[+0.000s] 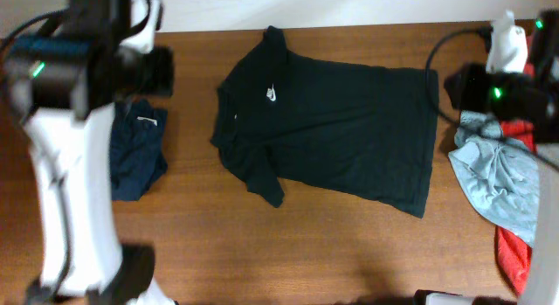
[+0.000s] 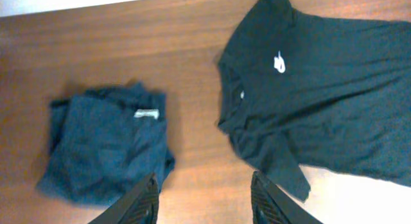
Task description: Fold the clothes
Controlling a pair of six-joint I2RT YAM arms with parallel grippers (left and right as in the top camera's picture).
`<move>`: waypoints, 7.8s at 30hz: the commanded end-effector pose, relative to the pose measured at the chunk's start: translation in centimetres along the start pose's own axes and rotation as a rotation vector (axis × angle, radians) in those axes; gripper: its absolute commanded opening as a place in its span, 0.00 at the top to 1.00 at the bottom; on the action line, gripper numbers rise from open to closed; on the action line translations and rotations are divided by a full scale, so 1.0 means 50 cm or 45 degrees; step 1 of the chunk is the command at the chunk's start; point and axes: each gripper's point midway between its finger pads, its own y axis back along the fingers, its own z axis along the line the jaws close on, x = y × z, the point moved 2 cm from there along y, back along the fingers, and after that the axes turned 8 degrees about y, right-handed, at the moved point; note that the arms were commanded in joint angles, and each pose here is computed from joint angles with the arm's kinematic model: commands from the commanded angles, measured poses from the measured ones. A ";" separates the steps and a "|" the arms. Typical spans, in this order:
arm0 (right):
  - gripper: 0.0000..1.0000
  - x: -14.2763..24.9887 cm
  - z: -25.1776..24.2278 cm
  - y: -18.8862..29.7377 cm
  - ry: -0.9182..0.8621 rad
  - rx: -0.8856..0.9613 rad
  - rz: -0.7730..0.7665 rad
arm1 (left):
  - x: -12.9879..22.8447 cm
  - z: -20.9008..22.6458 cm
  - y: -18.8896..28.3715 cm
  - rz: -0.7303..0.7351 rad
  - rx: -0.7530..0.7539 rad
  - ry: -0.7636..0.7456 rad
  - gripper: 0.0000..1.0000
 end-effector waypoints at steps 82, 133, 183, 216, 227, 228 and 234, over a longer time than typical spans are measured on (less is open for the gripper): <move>0.47 0.306 -0.009 -0.216 -0.288 -0.150 0.636 | 0.437 -0.033 -0.562 0.841 0.018 -0.031 1.00; 0.96 0.707 -0.126 -0.314 -0.810 0.556 0.992 | 0.326 0.016 -0.531 0.614 0.197 -0.066 0.96; 0.82 0.457 -0.040 -0.311 -0.590 0.018 0.770 | 0.207 -0.031 -0.898 -0.029 0.135 0.113 0.81; 0.78 0.324 -0.021 -0.370 -0.281 -0.230 0.359 | 0.038 0.012 -0.619 0.276 0.118 0.166 0.46; 0.86 0.450 -0.012 -0.348 -0.356 -0.171 0.698 | 0.056 0.031 -0.448 0.391 0.085 0.175 0.45; 0.88 0.465 -0.015 -0.355 -0.341 -0.145 0.717 | 0.059 0.031 -0.441 0.401 0.084 0.176 0.45; 0.94 0.521 -0.024 -0.422 -0.281 -0.109 0.736 | 0.060 0.025 -0.370 0.384 0.110 0.177 0.46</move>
